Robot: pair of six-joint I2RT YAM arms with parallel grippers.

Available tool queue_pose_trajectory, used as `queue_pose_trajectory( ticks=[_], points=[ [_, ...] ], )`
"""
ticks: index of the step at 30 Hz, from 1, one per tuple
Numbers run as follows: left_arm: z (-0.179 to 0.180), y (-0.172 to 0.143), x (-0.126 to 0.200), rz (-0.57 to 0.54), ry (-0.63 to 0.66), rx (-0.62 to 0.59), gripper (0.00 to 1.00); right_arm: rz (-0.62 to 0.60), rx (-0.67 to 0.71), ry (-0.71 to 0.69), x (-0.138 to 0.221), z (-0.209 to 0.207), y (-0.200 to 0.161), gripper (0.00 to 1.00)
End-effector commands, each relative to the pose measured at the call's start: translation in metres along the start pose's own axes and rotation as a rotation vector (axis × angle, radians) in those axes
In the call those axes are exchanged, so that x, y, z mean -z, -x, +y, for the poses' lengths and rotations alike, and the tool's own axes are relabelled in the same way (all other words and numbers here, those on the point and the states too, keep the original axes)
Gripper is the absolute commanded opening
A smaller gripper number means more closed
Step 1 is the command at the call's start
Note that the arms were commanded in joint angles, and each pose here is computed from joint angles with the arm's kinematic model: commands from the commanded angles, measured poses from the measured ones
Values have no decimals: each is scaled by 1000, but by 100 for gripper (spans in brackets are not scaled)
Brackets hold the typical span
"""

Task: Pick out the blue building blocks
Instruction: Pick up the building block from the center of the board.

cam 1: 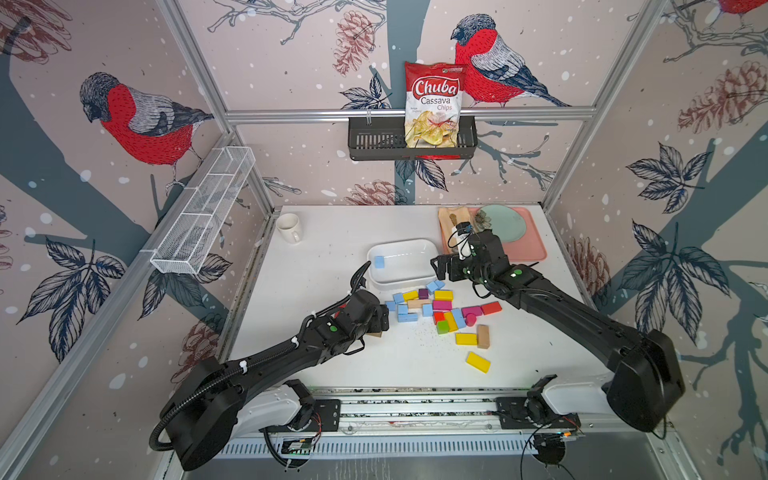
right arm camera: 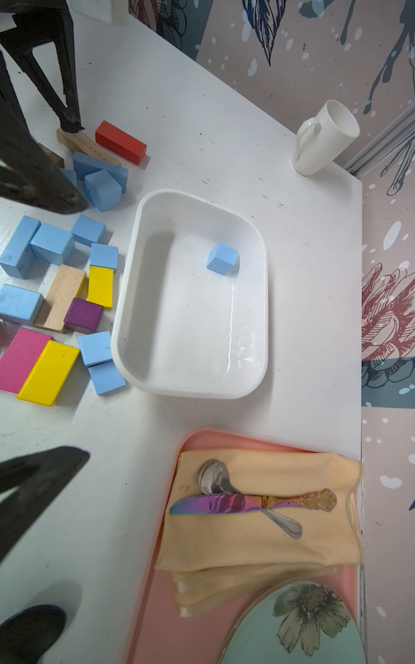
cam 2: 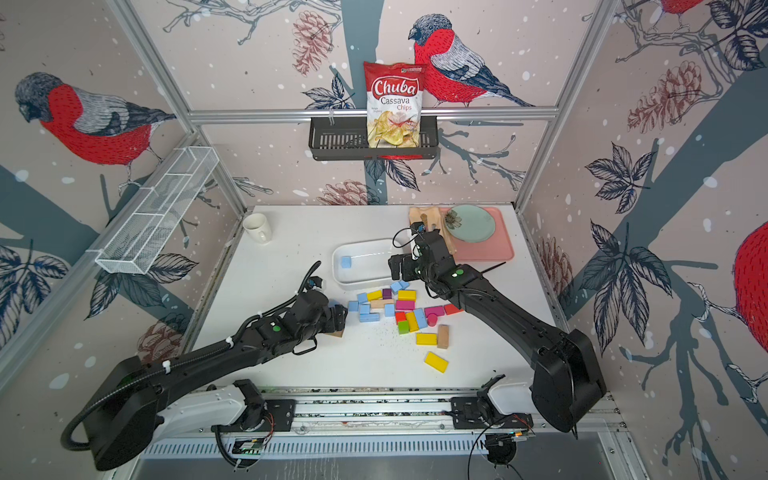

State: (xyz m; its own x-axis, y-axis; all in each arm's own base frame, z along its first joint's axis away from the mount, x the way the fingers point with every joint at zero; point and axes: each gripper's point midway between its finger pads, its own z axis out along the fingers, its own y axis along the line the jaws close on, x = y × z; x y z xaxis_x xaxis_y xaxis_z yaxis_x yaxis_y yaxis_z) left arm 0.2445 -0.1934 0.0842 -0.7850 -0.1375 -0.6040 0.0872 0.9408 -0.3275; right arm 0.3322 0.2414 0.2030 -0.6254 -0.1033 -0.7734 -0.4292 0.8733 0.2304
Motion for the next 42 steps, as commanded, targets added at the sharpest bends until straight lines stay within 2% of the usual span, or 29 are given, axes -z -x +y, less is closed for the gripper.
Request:
queue_pose_trajectory(
  ticks=[1,10,18,42],
  points=[
    [4,3,-2,-27,45,108,82,-33,16,18,2,4,8,100],
    [10,-13,-13,45,143,183,70,-26,20,-4,-1,-2,1,100],
    [15,-27,-29,114,241,192,66,-21,15,-10,-4,-5,-3,100],
    [23,-17,-42,84,343,98,45,5,-14,-30,-12,-19,-19,100]
  ],
)
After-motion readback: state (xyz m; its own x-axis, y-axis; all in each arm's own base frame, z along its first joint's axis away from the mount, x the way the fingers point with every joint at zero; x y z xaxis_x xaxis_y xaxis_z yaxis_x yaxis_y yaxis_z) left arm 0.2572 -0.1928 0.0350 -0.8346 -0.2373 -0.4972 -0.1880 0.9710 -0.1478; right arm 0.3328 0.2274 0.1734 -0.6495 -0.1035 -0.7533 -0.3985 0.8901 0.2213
